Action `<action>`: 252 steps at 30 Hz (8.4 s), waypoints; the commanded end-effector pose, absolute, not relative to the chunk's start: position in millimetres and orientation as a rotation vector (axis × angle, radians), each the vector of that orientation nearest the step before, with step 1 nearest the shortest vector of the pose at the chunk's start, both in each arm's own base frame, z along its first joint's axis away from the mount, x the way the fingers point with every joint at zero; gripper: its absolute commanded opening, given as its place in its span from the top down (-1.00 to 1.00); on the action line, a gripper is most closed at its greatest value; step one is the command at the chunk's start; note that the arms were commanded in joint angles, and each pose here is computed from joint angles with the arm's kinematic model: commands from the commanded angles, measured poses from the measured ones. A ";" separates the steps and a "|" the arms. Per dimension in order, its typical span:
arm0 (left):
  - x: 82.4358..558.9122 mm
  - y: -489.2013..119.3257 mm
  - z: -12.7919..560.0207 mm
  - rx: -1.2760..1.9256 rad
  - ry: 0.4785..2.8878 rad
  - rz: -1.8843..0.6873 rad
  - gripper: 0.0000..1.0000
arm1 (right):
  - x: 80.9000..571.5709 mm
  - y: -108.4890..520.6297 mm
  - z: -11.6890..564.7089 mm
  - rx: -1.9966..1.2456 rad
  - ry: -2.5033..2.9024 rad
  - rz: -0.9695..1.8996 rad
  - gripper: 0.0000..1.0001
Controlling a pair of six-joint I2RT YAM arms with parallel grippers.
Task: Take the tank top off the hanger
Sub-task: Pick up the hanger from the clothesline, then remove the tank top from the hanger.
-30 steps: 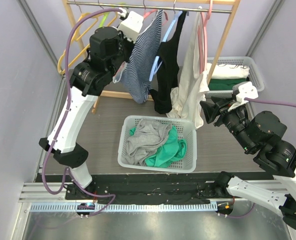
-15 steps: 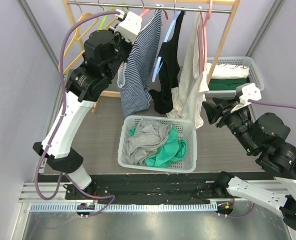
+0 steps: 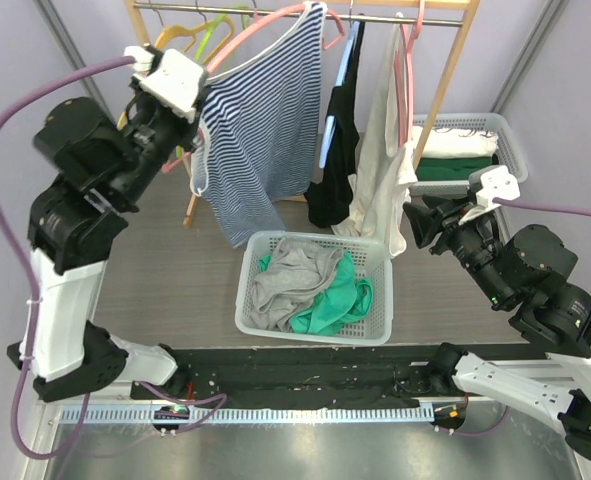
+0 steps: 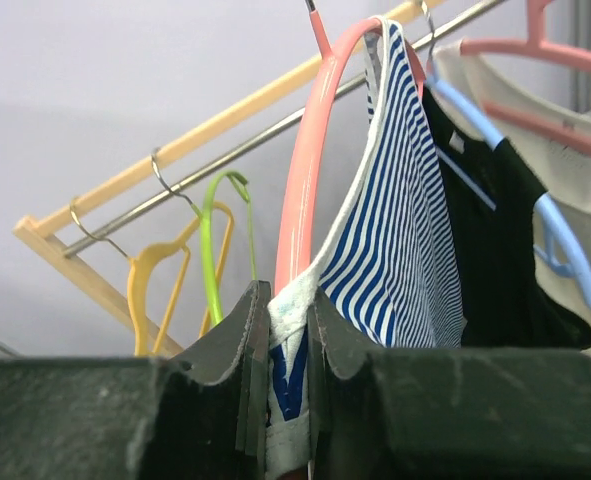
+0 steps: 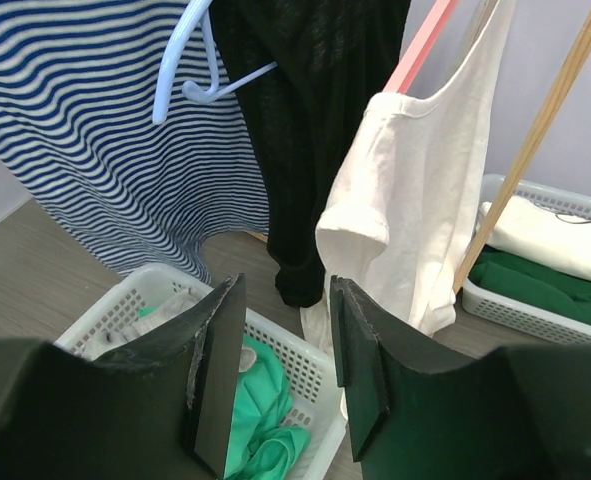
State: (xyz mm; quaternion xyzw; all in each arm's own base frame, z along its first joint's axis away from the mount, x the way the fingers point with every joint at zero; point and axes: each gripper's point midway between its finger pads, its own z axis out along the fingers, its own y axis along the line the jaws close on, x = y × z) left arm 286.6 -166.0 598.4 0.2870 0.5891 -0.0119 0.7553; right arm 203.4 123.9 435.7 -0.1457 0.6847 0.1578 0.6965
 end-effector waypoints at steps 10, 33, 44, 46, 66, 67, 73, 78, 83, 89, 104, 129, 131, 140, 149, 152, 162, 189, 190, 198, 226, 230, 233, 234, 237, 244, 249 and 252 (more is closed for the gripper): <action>181.6 -147.3 698.1 0.653 0.857 -0.252 0.99 | 196.3 108.7 454.6 -0.258 1.492 0.364 0.10; 135.7 -180.7 668.8 0.946 0.802 -0.457 1.00 | 192.0 96.3 458.0 -0.215 1.483 0.354 0.14; 165.9 -208.8 593.3 1.098 0.993 -0.482 1.00 | 152.0 108.2 498.3 -0.322 1.343 0.585 -0.04; 167.8 -211.1 583.0 1.112 1.022 -0.493 1.00 | 144.3 114.7 500.3 -0.349 1.331 0.644 -0.10; 151.3 -212.6 541.9 1.201 1.119 -0.618 1.00 | 172.6 145.0 528.9 -0.349 1.243 0.629 -0.36; 152.1 -212.4 541.4 1.200 1.121 -0.615 1.00 | 173.4 145.9 528.7 -0.349 1.245 0.629 -0.37; 149.1 -211.3 544.7 1.198 1.111 -0.623 1.00 | 180.2 153.9 511.9 -0.360 1.276 0.624 -0.36; 149.3 -210.8 545.8 1.193 1.111 -0.625 1.00 | 177.9 146.8 499.7 -0.307 1.299 0.645 -0.36; 149.9 -206.1 552.6 1.177 1.097 -0.596 1.00 | 178.6 126.4 465.9 -0.209 1.347 0.613 -0.47; 142.7 -205.4 558.8 1.171 1.083 -0.627 1.00 | 162.6 116.0 447.6 -0.329 1.332 0.559 -0.46; 119.3 -212.9 541.5 1.261 1.095 -0.770 1.00 | 102.8 156.4 488.8 -0.866 1.228 0.689 -0.50; 102.3 -226.2 543.5 1.320 1.066 -0.939 1.00 | 103.7 205.0 488.4 -1.157 1.281 0.765 0.98; 103.3 -229.6 542.8 1.325 1.070 -0.963 1.00 | 106.1 210.0 486.9 -1.170 1.288 0.771 0.98; 111.3 -244.4 548.4 1.311 1.084 -1.063 0.74 | 117.2 236.5 479.9 -1.228 1.310 0.817 0.98; 116.7 -252.2 549.7 1.297 1.103 -1.106 -0.43 | 123.8 242.5 477.4 -1.224 1.304 0.809 0.98; 119.9 -254.3 544.2 1.300 1.121 -1.110 -0.36 | 127.0 243.4 478.9 -1.214 1.300 0.799 0.98; 122.7 -247.9 533.4 1.314 1.137 -1.033 -0.08 | 132.5 233.8 485.0 -1.158 1.276 0.741 0.98; 128.5 -260.8 529.4 1.305 1.163 -1.117 0.94 | 144.8 264.7 482.3 -1.179 1.270 0.810 0.99; 129.1 -261.1 532.3 1.302 1.152 -1.112 1.00 | 145.9 264.9 478.2 -1.181 1.282 0.809 0.98; 136.1 -261.2 539.3 1.283 1.132 -1.066 0.99 | 173.6 256.6 472.1 -1.051 1.335 0.691 0.31; 152.4 -256.1 541.8 1.296 1.103 -0.908 1.00 | 146.9 207.6 476.3 -0.463 1.359 1.008 -0.17; 151.3 -255.8 542.2 1.298 1.101 -0.910 1.00 | 151.8 212.3 467.8 -0.440 1.374 1.021 -0.27; 148.9 -254.7 542.8 1.299 1.099 -0.913 1.00 | 155.5 216.8 463.9 -0.441 1.389 1.021 -0.37; 149.0 -254.5 543.2 1.298 1.098 -0.911 1.00 | 156.7 219.2 461.5 -0.443 1.398 1.023 -0.39; 148.3 -253.7 544.0 1.298 1.094 -0.907 1.00 | 158.2 220.7 460.3 -0.435 1.404 1.028 -0.39; 149.8 -253.4 542.5 1.302 1.095 -0.894 0.99 | 146.8 210.2 454.6 -0.398 1.409 1.071 -0.26; 150.1 -253.3 540.6 1.308 1.097 -0.891 1.00 | 129.4 198.8 459.5 -0.382 1.355 1.134 -0.22; 149.8 -253.2 542.9 1.305 1.092 -0.890 1.00 | 127.9 196.8 458.9 -0.368 1.337 1.147 -0.22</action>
